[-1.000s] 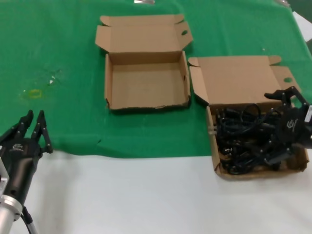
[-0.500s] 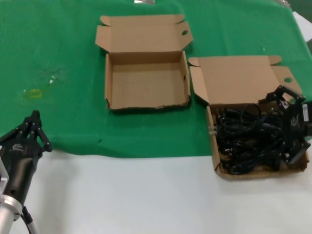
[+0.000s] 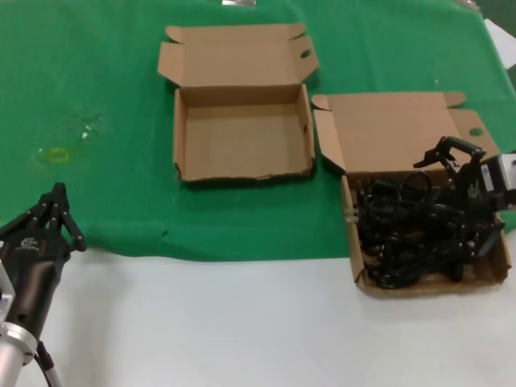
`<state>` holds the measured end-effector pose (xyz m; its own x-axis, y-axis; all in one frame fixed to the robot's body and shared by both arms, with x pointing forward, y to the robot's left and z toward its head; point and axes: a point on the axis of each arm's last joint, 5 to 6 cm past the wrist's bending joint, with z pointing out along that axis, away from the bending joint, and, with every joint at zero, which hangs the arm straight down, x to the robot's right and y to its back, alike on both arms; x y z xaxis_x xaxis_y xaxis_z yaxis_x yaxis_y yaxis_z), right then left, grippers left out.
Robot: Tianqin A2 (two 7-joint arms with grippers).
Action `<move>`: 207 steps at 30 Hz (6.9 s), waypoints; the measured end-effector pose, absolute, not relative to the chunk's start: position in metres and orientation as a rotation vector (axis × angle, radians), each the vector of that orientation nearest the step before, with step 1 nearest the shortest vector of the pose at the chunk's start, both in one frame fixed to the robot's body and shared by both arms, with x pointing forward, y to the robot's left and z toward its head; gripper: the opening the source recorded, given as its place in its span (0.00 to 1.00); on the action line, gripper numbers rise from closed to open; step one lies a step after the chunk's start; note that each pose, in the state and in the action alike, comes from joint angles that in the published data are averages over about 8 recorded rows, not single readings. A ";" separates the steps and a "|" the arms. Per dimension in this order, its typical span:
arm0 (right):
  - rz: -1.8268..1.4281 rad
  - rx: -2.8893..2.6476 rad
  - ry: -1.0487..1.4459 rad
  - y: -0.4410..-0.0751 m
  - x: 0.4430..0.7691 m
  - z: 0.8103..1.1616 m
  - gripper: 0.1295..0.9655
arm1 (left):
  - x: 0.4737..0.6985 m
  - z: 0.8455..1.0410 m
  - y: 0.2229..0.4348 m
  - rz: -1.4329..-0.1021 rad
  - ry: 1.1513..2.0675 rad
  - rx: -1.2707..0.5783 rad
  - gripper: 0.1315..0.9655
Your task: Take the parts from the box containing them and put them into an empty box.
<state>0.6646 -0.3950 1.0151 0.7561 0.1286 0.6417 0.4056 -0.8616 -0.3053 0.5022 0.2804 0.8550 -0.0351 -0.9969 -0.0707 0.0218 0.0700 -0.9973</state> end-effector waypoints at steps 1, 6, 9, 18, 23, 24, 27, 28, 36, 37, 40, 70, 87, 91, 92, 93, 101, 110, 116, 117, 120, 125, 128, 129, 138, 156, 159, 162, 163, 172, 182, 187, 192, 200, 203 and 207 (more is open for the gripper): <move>-0.876 -2.524 -0.410 -0.395 0.667 1.015 1.00 | 0.502 0.855 0.280 -1.193 1.253 -1.125 0.01; -0.881 -2.529 -0.419 -0.397 0.679 1.014 1.00 | 0.502 0.855 0.280 -1.193 1.253 -1.125 0.01; -0.889 -2.530 -0.420 -0.398 0.683 1.013 0.99 | 0.502 0.855 0.280 -1.193 1.253 -1.125 0.01; -0.900 -2.533 -0.408 -0.401 0.687 1.009 0.93 | 0.502 0.855 0.280 -1.193 1.253 -1.125 0.01; -0.898 -2.536 -0.398 -0.401 0.686 1.005 0.88 | 0.502 0.855 0.280 -1.193 1.253 -1.125 0.01; -0.897 -2.536 -0.397 -0.401 0.686 1.005 0.85 | 0.502 0.855 0.280 -1.193 1.253 -1.125 0.01; -0.897 -2.537 -0.395 -0.400 0.686 1.003 0.78 | 0.502 0.855 0.280 -1.193 1.253 -1.125 0.01; -0.897 -2.538 -0.395 -0.400 0.686 1.003 0.76 | 0.502 0.855 0.280 -1.193 1.253 -1.125 0.01; -0.903 -2.538 -0.400 -0.397 0.689 1.004 0.66 | 0.502 0.855 0.280 -1.193 1.253 -1.125 0.01; -0.904 -2.539 -0.401 -0.397 0.689 1.004 0.62 | 0.502 0.855 0.280 -1.193 1.253 -1.125 0.01; -0.906 -2.541 -0.404 -0.397 0.689 1.004 0.53 | 0.502 0.855 0.280 -1.193 1.253 -1.125 0.01; -0.941 -2.493 -0.327 -0.397 0.675 1.043 0.10 | 0.502 0.855 0.280 -1.193 1.253 -1.125 0.01; -0.976 -2.356 -0.339 -0.347 0.695 1.060 0.10 | 0.502 0.855 0.280 -1.193 1.253 -1.125 0.01; -0.985 -2.323 -0.356 -0.331 0.707 1.058 0.10 | 0.502 0.855 0.280 -1.193 1.253 -1.125 0.01; -0.988 -2.316 -0.361 -0.327 0.710 1.057 0.10 | 0.502 0.855 0.280 -1.193 1.253 -1.125 0.01; -0.991 -2.308 -0.365 -0.324 0.713 1.056 0.10 | 0.502 0.855 0.280 -1.193 1.253 -1.125 0.01; -1.020 -2.249 -0.402 -0.290 0.741 1.047 0.10 | 0.502 0.855 0.280 -1.193 1.253 -1.125 0.01; -1.065 -2.211 -0.414 -0.255 0.759 1.035 0.10 | 0.502 0.855 0.280 -1.193 1.253 -1.125 0.01; -1.113 -2.202 -0.399 -0.235 0.765 1.029 0.10 | 0.502 0.855 0.280 -1.193 1.253 -1.125 0.01; -1.122 -2.200 -0.395 -0.232 0.766 1.029 0.10 | 0.502 0.855 0.280 -1.193 1.253 -1.125 0.01; -1.149 -2.195 -0.384 -0.220 0.768 1.027 0.10 | 0.502 0.855 0.280 -1.193 1.253 -1.125 0.01; -1.179 -2.190 -0.371 -0.203 0.770 1.024 0.10 | 0.502 0.855 0.280 -1.193 1.253 -1.125 0.01; -1.189 -2.190 -0.364 -0.194 0.770 1.021 0.10 | 0.502 0.855 0.280 -1.193 1.253 -1.125 0.01; -1.191 -2.190 -0.362 -0.192 0.770 1.020 0.10 | 0.502 0.855 0.280 -1.193 1.253 -1.125 0.01; -1.212 -2.198 -0.333 -0.179 0.770 1.011 0.10 | 0.502 0.855 0.280 -1.193 1.253 -1.125 0.01; -1.237 -2.210 -0.288 -0.172 0.770 1.002 0.10 | 0.502 0.855 0.280 -1.193 1.253 -1.125 0.01; -1.240 -2.208 -0.284 -0.171 0.770 1.001 0.10 | 0.502 0.855 0.280 -1.193 1.253 -1.125 0.01; -1.243 -2.205 -0.280 -0.170 0.770 1.001 0.10 | 0.502 0.855 0.280 -1.193 1.253 -1.125 0.01; -1.244 -2.204 -0.279 -0.170 0.770 1.001 0.10 | 0.502 0.855 0.280 -1.193 1.253 -1.125 0.01; -1.255 -2.202 -0.274 -0.168 0.770 0.998 0.14 | 0.502 0.855 0.280 -1.193 1.253 -1.125 0.01; -1.267 -2.190 -0.270 -0.166 0.770 0.997 0.26 | 0.502 0.855 0.280 -1.193 1.253 -1.125 0.01; -1.274 -2.175 -0.265 -0.165 0.770 0.999 0.36 | 0.502 0.855 0.280 -1.193 1.253 -1.125 0.01; -1.277 -2.167 -0.262 -0.164 0.770 1.000 0.50 | 0.502 0.855 0.280 -1.193 1.253 -1.125 0.01; -1.277 -2.166 -0.262 -0.164 0.770 1.000 0.62 | 0.502 0.855 0.280 -1.193 1.253 -1.125 0.01; -1.277 -2.166 -0.262 -0.164 0.770 1.000 0.71 | 0.502 0.855 0.280 -1.193 1.253 -1.125 0.03; -1.276 -2.164 -0.256 -0.164 0.770 0.998 0.79 | 0.502 0.855 0.280 -1.193 1.253 -1.125 0.06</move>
